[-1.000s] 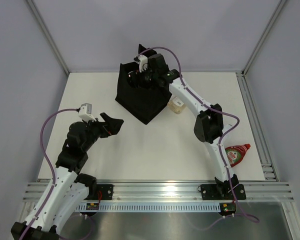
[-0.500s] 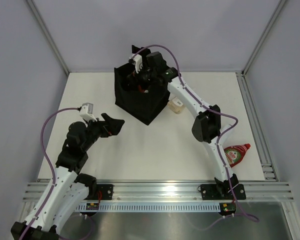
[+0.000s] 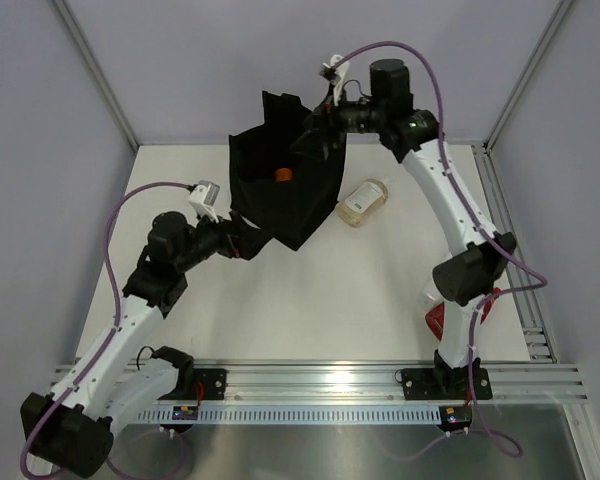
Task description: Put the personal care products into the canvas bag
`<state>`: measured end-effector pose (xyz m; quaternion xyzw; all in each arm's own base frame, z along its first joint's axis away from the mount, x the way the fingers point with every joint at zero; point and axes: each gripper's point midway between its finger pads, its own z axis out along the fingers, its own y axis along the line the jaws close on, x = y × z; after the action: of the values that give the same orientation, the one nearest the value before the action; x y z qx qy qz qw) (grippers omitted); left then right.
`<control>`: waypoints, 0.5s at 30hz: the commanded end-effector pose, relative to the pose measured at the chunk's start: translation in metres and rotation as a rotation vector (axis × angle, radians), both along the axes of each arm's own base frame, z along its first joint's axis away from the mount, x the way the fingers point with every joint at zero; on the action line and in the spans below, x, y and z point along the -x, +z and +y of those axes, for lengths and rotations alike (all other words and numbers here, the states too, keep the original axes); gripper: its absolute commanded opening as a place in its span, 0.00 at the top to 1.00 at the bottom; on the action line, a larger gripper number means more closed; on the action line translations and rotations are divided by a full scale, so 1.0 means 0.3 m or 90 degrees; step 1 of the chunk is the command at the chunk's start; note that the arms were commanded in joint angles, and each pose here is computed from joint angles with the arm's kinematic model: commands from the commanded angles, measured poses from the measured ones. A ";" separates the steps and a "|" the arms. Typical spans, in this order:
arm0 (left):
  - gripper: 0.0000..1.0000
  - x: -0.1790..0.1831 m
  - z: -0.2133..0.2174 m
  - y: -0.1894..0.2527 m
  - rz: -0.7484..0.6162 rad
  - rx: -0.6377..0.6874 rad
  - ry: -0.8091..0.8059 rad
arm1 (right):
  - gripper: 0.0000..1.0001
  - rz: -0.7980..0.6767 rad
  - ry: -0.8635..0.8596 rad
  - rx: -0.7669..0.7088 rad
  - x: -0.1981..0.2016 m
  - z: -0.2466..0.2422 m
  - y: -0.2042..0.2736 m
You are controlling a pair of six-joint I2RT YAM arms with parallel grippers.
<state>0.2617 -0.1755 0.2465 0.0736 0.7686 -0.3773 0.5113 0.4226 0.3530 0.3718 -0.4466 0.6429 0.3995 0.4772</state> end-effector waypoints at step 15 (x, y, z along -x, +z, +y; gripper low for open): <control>0.13 -0.220 -0.706 0.024 -0.081 -0.265 -0.250 | 0.01 0.291 -0.320 -0.080 0.049 -0.937 -0.231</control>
<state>0.3063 -0.3624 0.2629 0.3223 0.7635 -0.3328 0.4500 0.4302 0.0879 0.3021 -0.1619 0.7934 0.3829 0.4447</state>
